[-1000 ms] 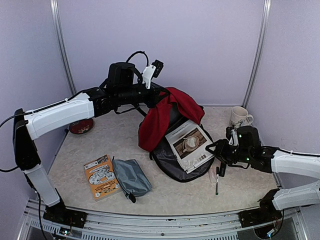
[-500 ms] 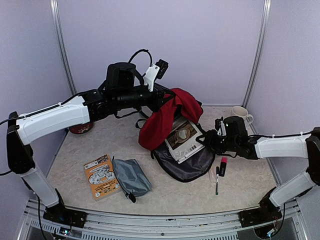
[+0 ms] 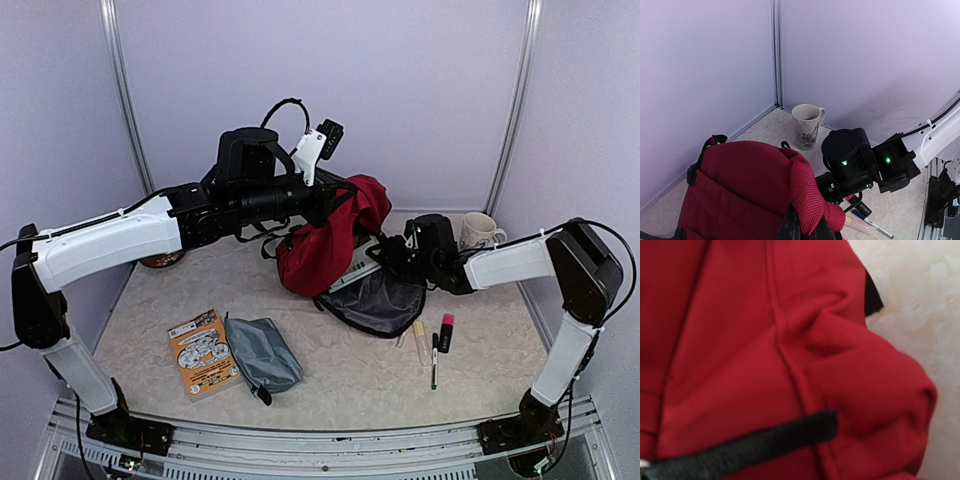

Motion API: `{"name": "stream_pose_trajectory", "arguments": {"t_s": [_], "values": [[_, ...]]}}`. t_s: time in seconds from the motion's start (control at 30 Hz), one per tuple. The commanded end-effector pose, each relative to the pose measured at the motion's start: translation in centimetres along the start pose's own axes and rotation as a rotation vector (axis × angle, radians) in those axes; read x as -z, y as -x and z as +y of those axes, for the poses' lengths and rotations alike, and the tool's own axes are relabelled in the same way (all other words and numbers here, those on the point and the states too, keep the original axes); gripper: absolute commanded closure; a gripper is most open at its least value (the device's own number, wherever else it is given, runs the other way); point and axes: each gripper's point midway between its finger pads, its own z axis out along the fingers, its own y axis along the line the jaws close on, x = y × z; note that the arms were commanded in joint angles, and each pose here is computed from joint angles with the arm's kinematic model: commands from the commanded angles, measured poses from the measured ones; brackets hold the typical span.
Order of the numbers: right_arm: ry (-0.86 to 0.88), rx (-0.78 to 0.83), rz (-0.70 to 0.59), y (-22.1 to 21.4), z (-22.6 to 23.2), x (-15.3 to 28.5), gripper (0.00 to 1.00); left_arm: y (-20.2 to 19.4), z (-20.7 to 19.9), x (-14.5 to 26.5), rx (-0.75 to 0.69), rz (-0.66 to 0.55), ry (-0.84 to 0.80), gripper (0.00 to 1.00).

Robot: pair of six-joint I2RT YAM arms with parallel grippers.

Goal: Pack the student bag
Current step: Place the book in the largest pocket of the bag, then put down the student bag at the center of the board.

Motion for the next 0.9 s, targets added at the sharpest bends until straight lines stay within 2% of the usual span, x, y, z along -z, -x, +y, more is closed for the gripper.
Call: {"name": "stream_pose_trajectory", "arguments": {"t_s": [0.0,0.13,0.27,0.43,0.67,0.87], "values": [[0.018,0.098,0.014,0.3,1.0,0.0,0.52,4.2,1.4,1.8,-0.031,-0.139,0.039,1.00],[-0.028,0.256,0.099,-1.0,0.6,1.7,0.33,1.9,4.4,1.4,-0.003,-0.085,0.115,1.00],[-0.040,0.369,0.166,-2.2,0.5,4.4,0.22,0.0,6.2,1.3,0.022,-0.051,0.165,1.00],[-0.002,0.424,0.219,-3.6,0.9,7.7,0.21,-2.3,6.8,0.6,0.029,-0.004,0.173,1.00],[0.017,0.462,0.226,-4.5,1.1,11.1,0.24,-6.6,6.9,-0.6,0.088,0.082,0.143,1.00],[0.088,0.502,0.337,-9.2,2.4,11.7,0.27,-7.4,6.7,-0.9,0.115,0.093,0.124,1.00]]}}
